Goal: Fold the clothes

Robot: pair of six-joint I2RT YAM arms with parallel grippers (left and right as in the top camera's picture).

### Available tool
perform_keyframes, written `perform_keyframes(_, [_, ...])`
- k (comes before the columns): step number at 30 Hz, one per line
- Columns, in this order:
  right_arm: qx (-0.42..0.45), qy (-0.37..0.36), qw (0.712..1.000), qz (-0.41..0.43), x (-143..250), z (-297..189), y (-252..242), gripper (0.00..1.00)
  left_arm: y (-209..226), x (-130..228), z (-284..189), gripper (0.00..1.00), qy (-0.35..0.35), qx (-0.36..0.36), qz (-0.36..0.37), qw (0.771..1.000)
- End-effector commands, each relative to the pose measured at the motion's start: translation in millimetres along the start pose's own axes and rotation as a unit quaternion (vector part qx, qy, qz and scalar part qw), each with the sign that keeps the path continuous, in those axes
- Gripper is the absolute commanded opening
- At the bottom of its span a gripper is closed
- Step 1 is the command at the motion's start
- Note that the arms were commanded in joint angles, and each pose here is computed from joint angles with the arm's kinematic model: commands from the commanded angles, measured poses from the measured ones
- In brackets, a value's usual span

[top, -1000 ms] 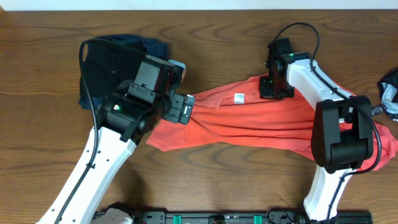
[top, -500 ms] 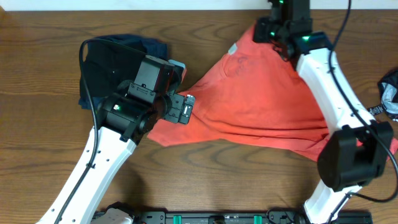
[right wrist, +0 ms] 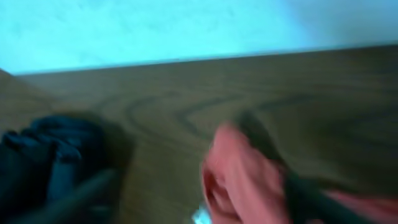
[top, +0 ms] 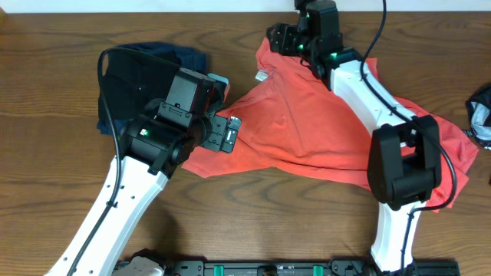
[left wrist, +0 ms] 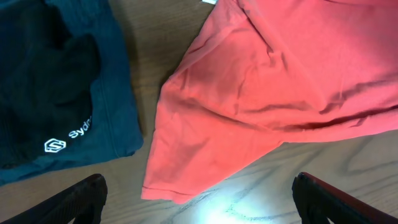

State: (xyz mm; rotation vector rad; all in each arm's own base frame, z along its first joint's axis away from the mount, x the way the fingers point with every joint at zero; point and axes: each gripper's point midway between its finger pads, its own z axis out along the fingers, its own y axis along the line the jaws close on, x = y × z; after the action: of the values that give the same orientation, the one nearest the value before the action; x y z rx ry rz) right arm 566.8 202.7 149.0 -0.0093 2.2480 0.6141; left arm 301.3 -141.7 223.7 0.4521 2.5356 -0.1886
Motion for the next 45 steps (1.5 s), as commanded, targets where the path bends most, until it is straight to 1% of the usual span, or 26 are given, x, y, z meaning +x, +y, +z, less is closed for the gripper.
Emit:
perform_keyframes(1, [0.021, -0.020, 1.000, -0.005, -34.9, -45.8, -26.5, 0.99, 2.8, -3.9, -2.9, 0.96, -0.005, -0.006, 0.003, 1.000])
perform_keyframes(4, [0.053, -0.008, 0.998, 0.028, -44.7, -86.8, -59.6, 0.99, 2.9, -3.6, -2.9, 0.96, -0.005, -0.006, 0.003, 1.000])
perform_keyframes(6, [0.084, 0.009, 0.995, 0.055, -43.9, -120.3, -88.4, 0.98, 2.9, -3.9, -2.9, 0.96, -0.005, -0.006, 0.003, 1.000])
perform_keyframes(8, [0.128, 0.034, 0.989, 0.070, -34.8, -153.1, -122.1, 0.94, 2.9, -3.8, -2.9, 0.96, -0.005, -0.006, 0.003, 1.000])
perform_keyframes(10, [0.192, 0.062, 0.974, 0.104, -18.7, -183.1, -163.3, 0.89, 2.8, -3.7, -2.9, 0.96, -0.005, -0.006, 0.003, 1.000])
perform_keyframes(12, [0.251, 0.102, 0.951, 0.148, 6.6, -209.9, -203.7, 0.81, 2.8, -3.7, -2.9, 0.96, -0.005, -0.006, 0.003, 1.000])
perform_keyframes(14, [0.256, 0.138, 0.938, 0.189, 30.2, -220.4, -224.7, 0.80, 2.8, -3.7, -2.9, 0.96, -0.005, -0.006, 0.003, 1.000])
perform_keyframes(15, [0.242, 0.155, 0.937, 0.199, 40.9, -220.3, -229.2, 0.77, 2.8, -3.7, -2.9, 0.96, -0.005, -0.006, 0.003, 1.000])
perform_keyframes(17, [0.198, 0.165, 0.944, 0.207, 49.5, -210.2, -228.8, 0.73, 2.8, -3.8, -2.9, 0.96, -0.005, -0.006, 0.003, 1.000])
perform_keyframes(18, [0.173, 0.161, 0.948, 0.211, 49.4, -201.2, -226.8, 0.65, 2.8, -3.8, -2.9, 0.96, -0.005, -0.006, 0.003, 1.000])
perform_keyframes(19, [0.152, 0.153, 0.954, 0.211, 47.7, -191.0, -225.3, 0.54, 2.8, -3.9, -2.9, 0.96, -0.005, -0.006, 0.003, 1.000])
perform_keyframes(20, [0.139, 0.145, 0.958, 0.205, 44.9, -182.1, -224.1, 0.33, 2.8, -3.8, -2.9, 0.96, -0.005, -0.006, 0.003, 1.000])
perform_keyframes(21, [0.127, 0.136, 0.961, 0.202, 42.2, -171.5, -223.3, 0.08, 2.8, -3.7, -2.9, 0.96, -0.005, -0.006, 0.003, 1.000])
perform_keyframes(22, [0.125, 0.130, 0.962, 0.204, 41.3, -162.2, -223.6, 0.01, 2.8, -3.7, -2.9, 0.96, -0.005, -0.006, 0.003, 1.000])
perform_keyframes(27, [0.134, 0.115, 0.958, 0.226, 48.3, -105.3, -227.4, 0.01, 2.8, -3.6, -2.9, 0.96, -0.005, -0.006, 0.003, 1.000])
perform_keyframes(28, [0.134, 0.117, 0.957, 0.230, 55.0, -87.5, -226.0, 0.01, 2.8, -3.7, -2.9, 0.96, -0.005, -0.006, 0.003, 1.000])
perform_keyframes(29, [0.132, 0.119, 0.956, 0.234, 58.2, -80.8, -224.4, 0.01, 2.8, -3.7, -2.9, 0.96, -0.005, -0.006, 0.003, 1.000])
perform_keyframes(32, [0.122, 0.147, 0.949, 0.250, 82.9, -51.2, -209.5, 0.01, 2.8, -3.7, -2.9, 0.96, -0.005, -0.006, 0.003, 1.000])
perform_keyframes(37, [0.127, 0.181, 0.950, 0.223, 109.0, -25.6, -182.2, 0.01, 2.8, -4.4, -2.8, 0.96, -0.006, -0.006, 0.003, 1.000])
perform_keyframes(41, [0.198, 0.166, 0.938, 0.230, 125.0, -6.3, -185.3, 0.01, 2.6, -6.7, -2.8, 0.96, -0.011, -0.006, 0.003, 1.000])
perform_keyframes(45, [0.190, 0.146, 0.936, 0.258, 142.7, 33.3, -175.4, 0.01, 2.5, -6.3, -2.8, 0.96, -0.010, -0.006, 0.003, 1.000])
